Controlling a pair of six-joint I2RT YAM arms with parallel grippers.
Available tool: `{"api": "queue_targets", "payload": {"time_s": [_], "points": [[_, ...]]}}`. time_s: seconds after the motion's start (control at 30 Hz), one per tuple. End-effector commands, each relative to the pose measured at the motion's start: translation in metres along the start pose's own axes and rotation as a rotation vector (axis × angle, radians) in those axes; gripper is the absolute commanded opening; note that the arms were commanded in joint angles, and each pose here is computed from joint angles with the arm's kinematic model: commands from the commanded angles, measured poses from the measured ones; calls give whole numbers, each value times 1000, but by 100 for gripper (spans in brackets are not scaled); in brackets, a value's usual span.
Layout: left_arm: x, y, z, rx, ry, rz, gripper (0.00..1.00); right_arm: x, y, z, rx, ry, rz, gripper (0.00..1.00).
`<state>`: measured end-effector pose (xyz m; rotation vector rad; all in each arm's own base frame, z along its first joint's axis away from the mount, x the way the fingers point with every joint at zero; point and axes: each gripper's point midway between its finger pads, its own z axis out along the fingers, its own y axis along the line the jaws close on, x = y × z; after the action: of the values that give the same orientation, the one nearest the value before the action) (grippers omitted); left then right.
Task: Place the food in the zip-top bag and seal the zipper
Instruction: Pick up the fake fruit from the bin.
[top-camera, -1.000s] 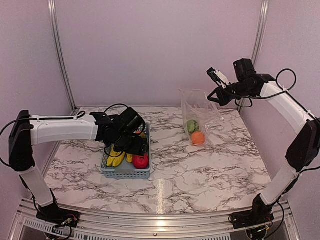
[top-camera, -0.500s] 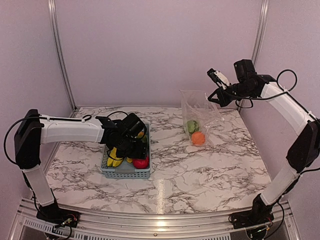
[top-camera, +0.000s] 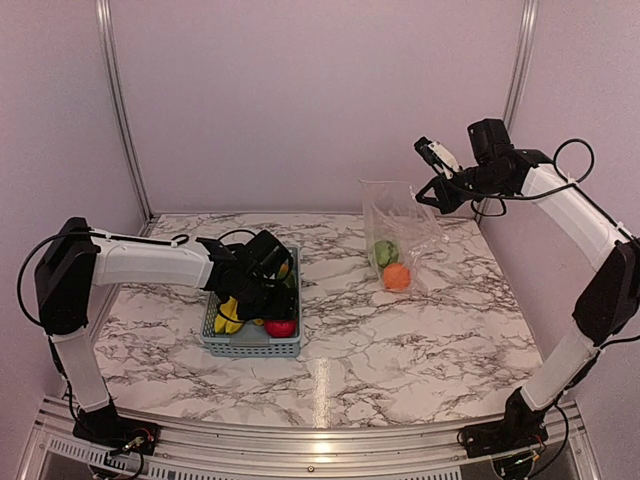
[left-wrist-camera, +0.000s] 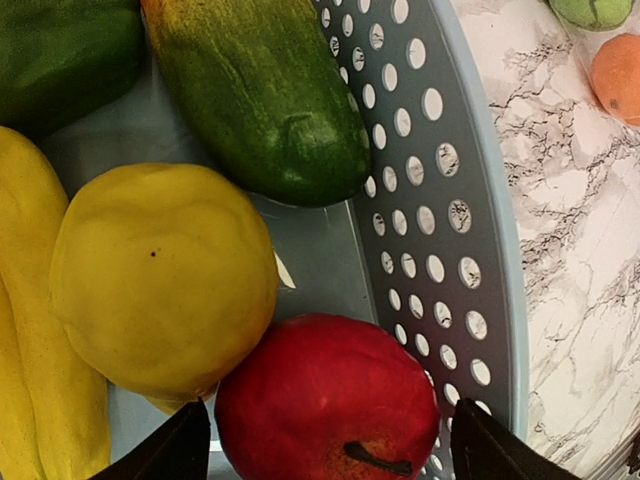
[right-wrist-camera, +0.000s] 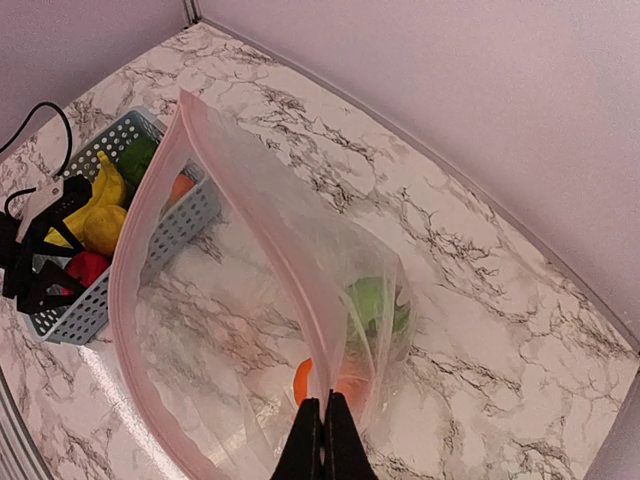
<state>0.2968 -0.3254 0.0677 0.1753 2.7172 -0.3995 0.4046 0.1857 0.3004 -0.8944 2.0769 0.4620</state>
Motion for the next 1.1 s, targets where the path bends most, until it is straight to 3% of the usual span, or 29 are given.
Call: {"api": "queue_targets", "payload": {"time_s": [0.0, 0.23, 0.63, 0.9, 1.07], "points": [[8, 2, 13, 0, 36, 1, 86, -3, 2, 0, -3, -3, -3, 0], [16, 10, 19, -29, 58, 13, 85, -4, 3, -1, -9, -6, 2, 0], [3, 11, -14, -30, -3, 34, 69, -7, 4, -6, -2, -9, -2, 0], [-35, 0, -70, 13, -177, 106, 65, -14, -15, -11, 64, 22, 1, 0], [-65, -18, -109, 72, -302, 136, 63, -28, -60, -33, 276, 32, -53, 0]]}}
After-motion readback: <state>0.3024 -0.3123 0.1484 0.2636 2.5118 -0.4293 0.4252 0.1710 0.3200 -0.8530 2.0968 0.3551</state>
